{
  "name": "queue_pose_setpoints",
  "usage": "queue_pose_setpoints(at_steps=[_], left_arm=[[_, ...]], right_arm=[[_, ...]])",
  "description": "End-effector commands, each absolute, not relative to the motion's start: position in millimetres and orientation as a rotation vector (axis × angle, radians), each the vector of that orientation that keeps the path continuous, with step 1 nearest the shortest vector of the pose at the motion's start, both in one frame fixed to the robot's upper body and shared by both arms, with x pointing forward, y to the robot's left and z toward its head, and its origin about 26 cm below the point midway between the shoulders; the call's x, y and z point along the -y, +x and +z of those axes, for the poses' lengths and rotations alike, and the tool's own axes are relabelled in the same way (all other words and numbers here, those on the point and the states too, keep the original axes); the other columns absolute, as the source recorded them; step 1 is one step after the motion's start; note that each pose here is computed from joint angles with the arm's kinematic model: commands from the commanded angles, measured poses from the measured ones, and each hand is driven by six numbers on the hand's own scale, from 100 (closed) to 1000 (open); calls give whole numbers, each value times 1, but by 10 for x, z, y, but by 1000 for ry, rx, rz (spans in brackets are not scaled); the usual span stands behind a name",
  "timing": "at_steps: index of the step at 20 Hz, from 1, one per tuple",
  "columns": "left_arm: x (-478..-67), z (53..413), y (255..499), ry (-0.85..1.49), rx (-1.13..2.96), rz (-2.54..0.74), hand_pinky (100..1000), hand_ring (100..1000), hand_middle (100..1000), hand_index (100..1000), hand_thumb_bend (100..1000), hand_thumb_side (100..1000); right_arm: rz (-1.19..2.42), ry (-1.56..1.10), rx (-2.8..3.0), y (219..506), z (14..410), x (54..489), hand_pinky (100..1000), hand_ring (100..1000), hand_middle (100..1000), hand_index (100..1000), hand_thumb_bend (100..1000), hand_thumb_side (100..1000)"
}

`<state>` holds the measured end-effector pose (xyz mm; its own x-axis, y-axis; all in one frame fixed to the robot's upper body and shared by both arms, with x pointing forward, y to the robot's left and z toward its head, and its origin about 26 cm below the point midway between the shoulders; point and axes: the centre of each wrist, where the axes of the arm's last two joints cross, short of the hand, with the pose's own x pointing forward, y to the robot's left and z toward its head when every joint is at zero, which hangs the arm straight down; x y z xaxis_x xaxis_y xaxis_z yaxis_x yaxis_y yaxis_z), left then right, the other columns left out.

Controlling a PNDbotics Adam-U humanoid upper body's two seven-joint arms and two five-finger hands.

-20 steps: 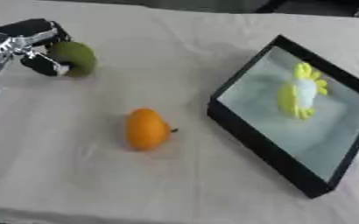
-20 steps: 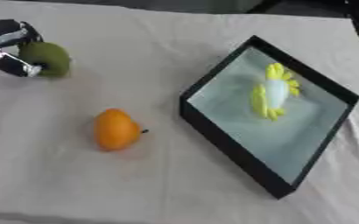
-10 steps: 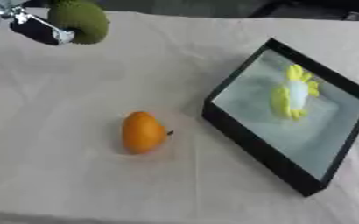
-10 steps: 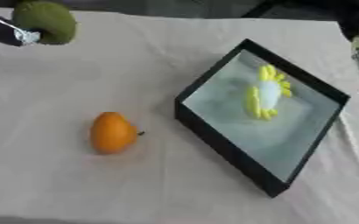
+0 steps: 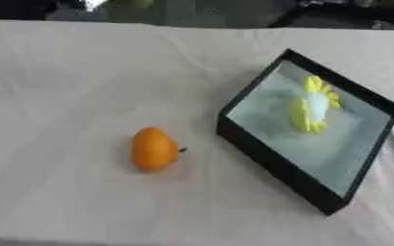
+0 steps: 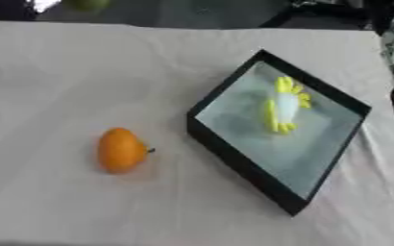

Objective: Pick up objects on the table and place them in the box.

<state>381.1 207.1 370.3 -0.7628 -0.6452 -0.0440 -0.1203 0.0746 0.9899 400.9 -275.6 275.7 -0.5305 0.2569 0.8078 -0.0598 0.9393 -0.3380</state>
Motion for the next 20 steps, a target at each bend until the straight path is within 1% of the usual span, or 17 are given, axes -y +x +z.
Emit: queue_pose_setpoints(at_steps=[1, 2, 5, 8, 10, 16, 20], left_arm=[[-1848, 3865, 3730, 718, 2043, -1747, 627, 530, 482, 403, 100, 100], [-1774, 3867, 3731, 700, 2056, -1759, 625, 528, 481, 402, 100, 100], [-1548, 3854, 3725, 660, 2087, -1804, 625, 529, 480, 401, 100, 100], [-1336, 3844, 3704, 658, 2119, -1850, 625, 530, 480, 399, 100, 100], [-1214, 3806, 3734, 660, 2120, -1866, 625, 529, 479, 399, 100, 100], [-934, 3533, 3904, 669, 2093, -1864, 618, 526, 476, 396, 100, 100], [-796, 3352, 3945, 672, 2077, -1876, 617, 527, 477, 397, 100, 100]], right_arm=[[377, -186, 2151, 4011, 2970, 2784, 951, 843, 751, 813, 100, 426], [371, -202, 2157, 4028, 3006, 2789, 951, 844, 752, 813, 100, 411], [337, -244, 2168, 4095, 3094, 2813, 951, 844, 752, 813, 100, 408], [307, -279, 2170, 4170, 3174, 2846, 951, 842, 751, 813, 100, 399], [291, -293, 2171, 4215, 3220, 2859, 951, 843, 751, 813, 100, 401], [243, -304, 2209, 4299, 3386, 2810, 952, 847, 757, 815, 100, 363], [232, -295, 2225, 4339, 3451, 2734, 952, 850, 760, 816, 100, 365]])
